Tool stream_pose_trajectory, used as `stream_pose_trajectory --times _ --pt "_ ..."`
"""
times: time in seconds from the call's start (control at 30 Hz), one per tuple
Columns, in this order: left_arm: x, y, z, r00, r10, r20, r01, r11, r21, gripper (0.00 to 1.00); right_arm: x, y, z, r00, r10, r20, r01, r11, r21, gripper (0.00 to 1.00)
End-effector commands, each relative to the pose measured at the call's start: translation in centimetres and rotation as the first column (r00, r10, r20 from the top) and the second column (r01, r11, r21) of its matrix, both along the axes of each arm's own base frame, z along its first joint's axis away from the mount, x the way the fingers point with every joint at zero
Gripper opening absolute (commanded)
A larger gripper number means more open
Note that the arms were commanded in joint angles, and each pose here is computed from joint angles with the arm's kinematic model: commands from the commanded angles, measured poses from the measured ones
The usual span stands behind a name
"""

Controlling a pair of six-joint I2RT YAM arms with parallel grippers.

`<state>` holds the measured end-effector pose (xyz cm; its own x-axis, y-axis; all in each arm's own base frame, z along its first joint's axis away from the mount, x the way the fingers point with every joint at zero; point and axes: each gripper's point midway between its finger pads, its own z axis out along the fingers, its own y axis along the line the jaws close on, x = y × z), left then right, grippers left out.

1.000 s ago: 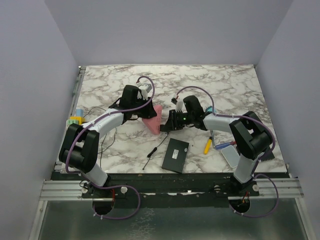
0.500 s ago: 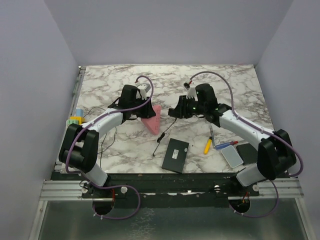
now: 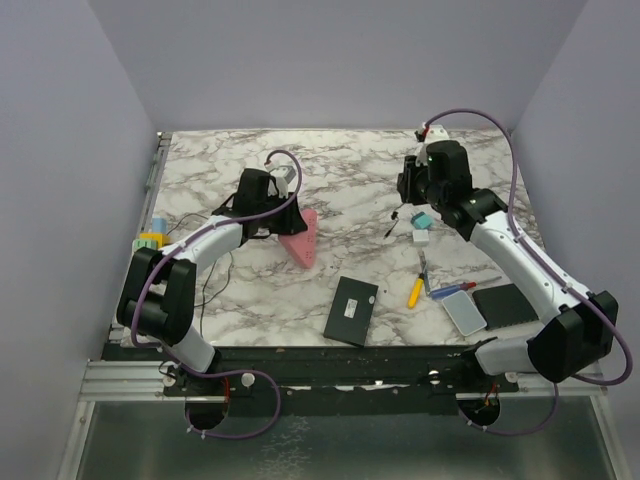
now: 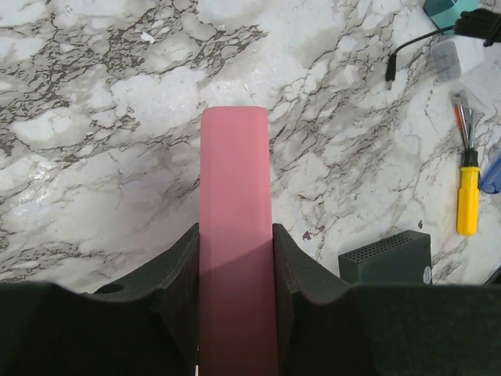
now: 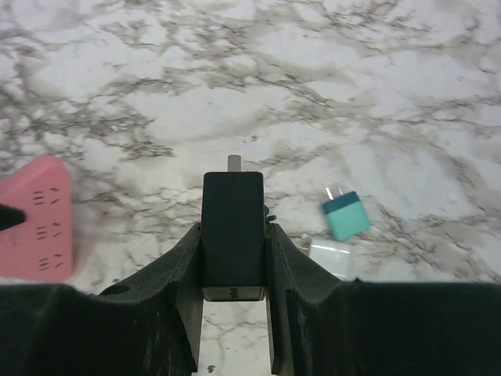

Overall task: Pull the plug off the socket
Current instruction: Place the plug at the center of the board.

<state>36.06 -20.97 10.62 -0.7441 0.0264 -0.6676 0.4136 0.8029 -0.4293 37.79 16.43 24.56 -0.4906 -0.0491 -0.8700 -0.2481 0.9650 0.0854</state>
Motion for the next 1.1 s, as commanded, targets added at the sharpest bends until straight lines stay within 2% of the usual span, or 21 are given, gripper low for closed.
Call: stream_pose_trajectory --times 0.0,0.2,0.37,0.47,0.7,0.9,1.07 --pt "0.4 1.5 -0.8 0.999 0.039 -0.013 -0.038 0.998 0.054 0.00 0.3 -4.2 -2.5 0.991 -0.127 -0.050 0.119 0.983 -0.137 0.00" --pt "2.5 0.3 1.0 0.996 0.092 -0.012 -0.093 0.995 -0.041 0.00 0.1 -5.1 -6.7 0.980 -0.141 -0.138 0.124 0.984 -0.126 0.00" --pt "5.7 0.1 1.4 0.993 0.120 0.016 -0.119 0.992 -0.046 0.00 0.3 -6.4 -10.6 0.962 -0.149 -0.231 0.132 0.987 -0.089 0.00" --pt "7.2 0.3 0.8 0.992 0.125 -0.013 -0.126 0.990 -0.067 0.00 0.4 -6.9 -12.2 0.948 -0.166 -0.272 0.152 0.986 -0.072 0.01" --pt "10.2 0.8 -1.1 0.995 0.095 -0.039 -0.098 0.991 -0.085 0.00 0.2 -6.9 -15.1 0.920 -0.168 -0.354 0.174 0.985 -0.014 0.11" --pt "12.1 2.3 -4.4 0.993 0.064 -0.099 -0.069 0.997 -0.046 0.10 0.1 -6.2 -15.7 0.914 -0.135 -0.383 0.169 0.984 0.057 0.22" --pt "12.9 3.3 -6.9 0.989 0.077 -0.130 -0.078 0.997 -0.006 0.20 0.1 -6.5 -16.6 0.899 -0.164 -0.407 0.203 0.978 0.054 0.32"
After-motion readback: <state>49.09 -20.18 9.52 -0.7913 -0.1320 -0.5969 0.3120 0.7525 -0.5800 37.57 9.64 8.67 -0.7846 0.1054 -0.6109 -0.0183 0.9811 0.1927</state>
